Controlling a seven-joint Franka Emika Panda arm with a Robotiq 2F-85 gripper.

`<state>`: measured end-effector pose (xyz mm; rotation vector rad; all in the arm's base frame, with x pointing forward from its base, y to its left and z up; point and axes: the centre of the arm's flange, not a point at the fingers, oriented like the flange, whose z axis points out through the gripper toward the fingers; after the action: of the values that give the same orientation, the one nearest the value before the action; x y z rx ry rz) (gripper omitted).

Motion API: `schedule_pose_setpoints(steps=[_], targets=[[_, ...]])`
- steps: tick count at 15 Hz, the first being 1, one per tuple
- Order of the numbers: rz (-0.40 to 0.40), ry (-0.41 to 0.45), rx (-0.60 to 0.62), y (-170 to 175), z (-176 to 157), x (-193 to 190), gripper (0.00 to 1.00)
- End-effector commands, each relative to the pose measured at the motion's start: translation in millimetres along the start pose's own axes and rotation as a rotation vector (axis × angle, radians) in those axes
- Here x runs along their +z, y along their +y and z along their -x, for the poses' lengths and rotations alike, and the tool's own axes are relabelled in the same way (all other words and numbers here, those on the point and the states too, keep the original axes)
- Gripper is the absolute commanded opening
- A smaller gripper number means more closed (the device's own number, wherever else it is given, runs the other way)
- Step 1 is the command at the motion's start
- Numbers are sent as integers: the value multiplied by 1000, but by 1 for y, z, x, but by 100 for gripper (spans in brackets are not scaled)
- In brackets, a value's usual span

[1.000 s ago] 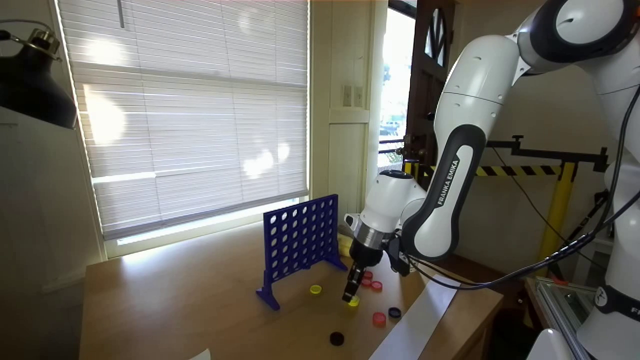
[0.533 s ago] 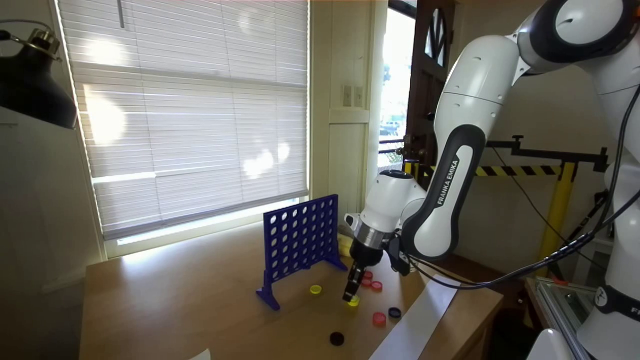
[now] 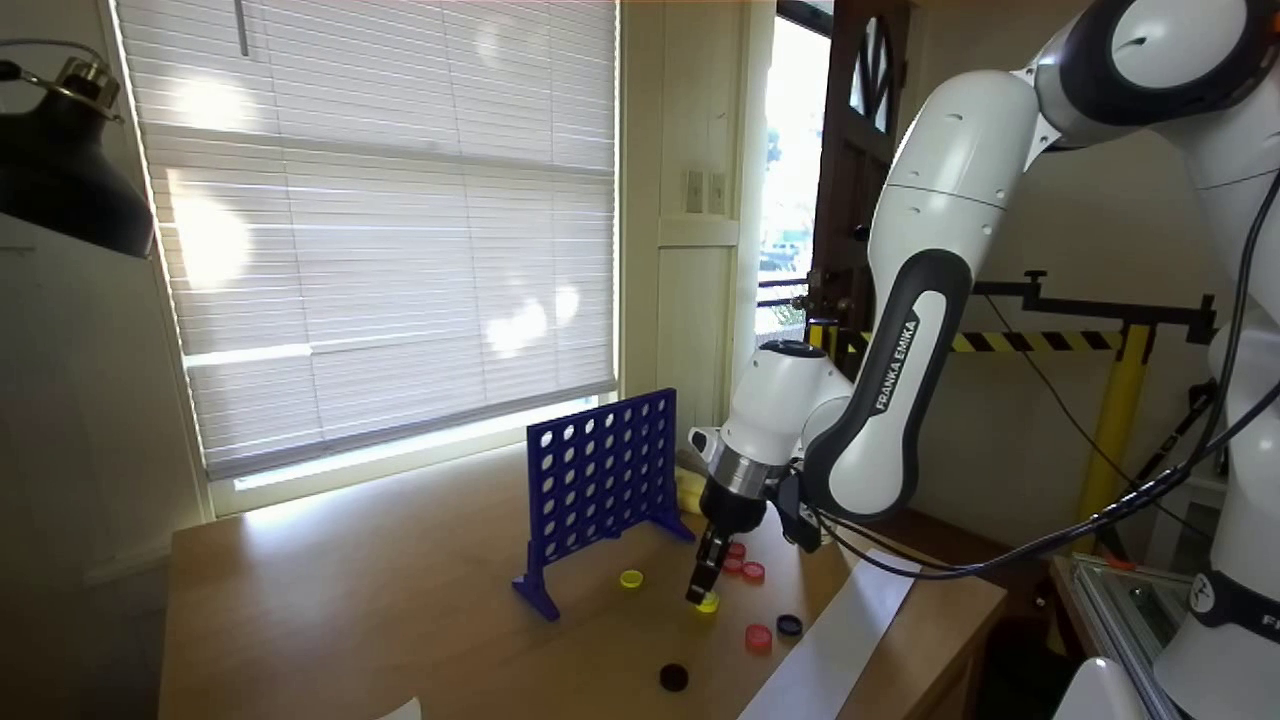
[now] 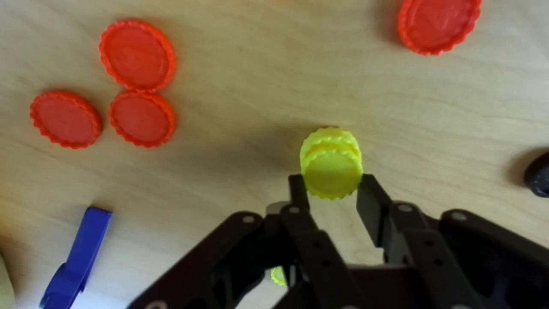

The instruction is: Put one yellow chip in the blue gameboard.

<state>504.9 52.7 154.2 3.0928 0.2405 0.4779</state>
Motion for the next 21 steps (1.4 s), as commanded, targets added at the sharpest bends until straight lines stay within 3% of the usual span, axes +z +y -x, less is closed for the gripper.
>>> schedule_pose_setpoints(steps=[1,21], targets=[[3,15,-10,-2,3,-4,10],[2,15,-13,-3,6,-6,10]])
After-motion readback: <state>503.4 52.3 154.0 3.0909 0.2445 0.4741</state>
